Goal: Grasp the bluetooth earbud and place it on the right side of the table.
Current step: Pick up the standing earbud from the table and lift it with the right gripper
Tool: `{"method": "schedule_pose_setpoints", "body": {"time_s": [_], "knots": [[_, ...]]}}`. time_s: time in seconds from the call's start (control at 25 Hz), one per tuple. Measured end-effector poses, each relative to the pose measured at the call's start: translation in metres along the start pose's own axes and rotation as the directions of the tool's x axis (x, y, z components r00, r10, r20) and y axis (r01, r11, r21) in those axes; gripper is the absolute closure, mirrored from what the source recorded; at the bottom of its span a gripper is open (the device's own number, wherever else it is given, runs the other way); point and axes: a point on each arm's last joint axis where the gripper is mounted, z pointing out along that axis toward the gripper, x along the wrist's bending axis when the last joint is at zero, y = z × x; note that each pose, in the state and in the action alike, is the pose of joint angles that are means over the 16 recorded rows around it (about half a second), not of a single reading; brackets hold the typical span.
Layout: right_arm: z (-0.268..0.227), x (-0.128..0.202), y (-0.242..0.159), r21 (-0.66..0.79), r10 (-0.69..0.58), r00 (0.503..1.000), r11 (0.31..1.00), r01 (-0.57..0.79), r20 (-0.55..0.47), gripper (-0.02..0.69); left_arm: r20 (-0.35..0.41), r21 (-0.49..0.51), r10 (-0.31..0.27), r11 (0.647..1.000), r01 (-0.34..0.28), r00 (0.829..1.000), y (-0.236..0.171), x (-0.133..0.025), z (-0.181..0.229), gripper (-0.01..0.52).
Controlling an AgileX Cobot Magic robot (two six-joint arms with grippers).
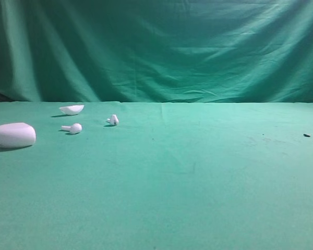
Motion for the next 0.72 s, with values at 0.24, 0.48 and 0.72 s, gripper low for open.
{"method": "schedule_pose_setpoints", "body": {"time_s": [0.24, 0.48, 0.72], "knots": [[0.0, 0.0, 0.0, 0.0, 0.0, 1.0, 1.0, 0.0, 0.0, 0.665, 0.0, 0.0, 0.0, 1.0, 0.0, 1.0, 0.0, 0.0, 0.0, 0.514], [0.0, 0.0, 0.0, 0.0, 0.0, 1.0, 1.0, 0.0, 0.0, 0.665, 0.0, 0.0, 0.0, 1.0, 0.0, 1.0, 0.0, 0.0, 0.0, 0.514], [0.0, 0.0, 0.0001, -0.001, -0.002, 1.0, 1.0, 0.002, 0.0, 0.665, 0.0, 0.0, 0.0, 1.0, 0.0, 1.0, 0.0, 0.0, 0.0, 0.514]]}}
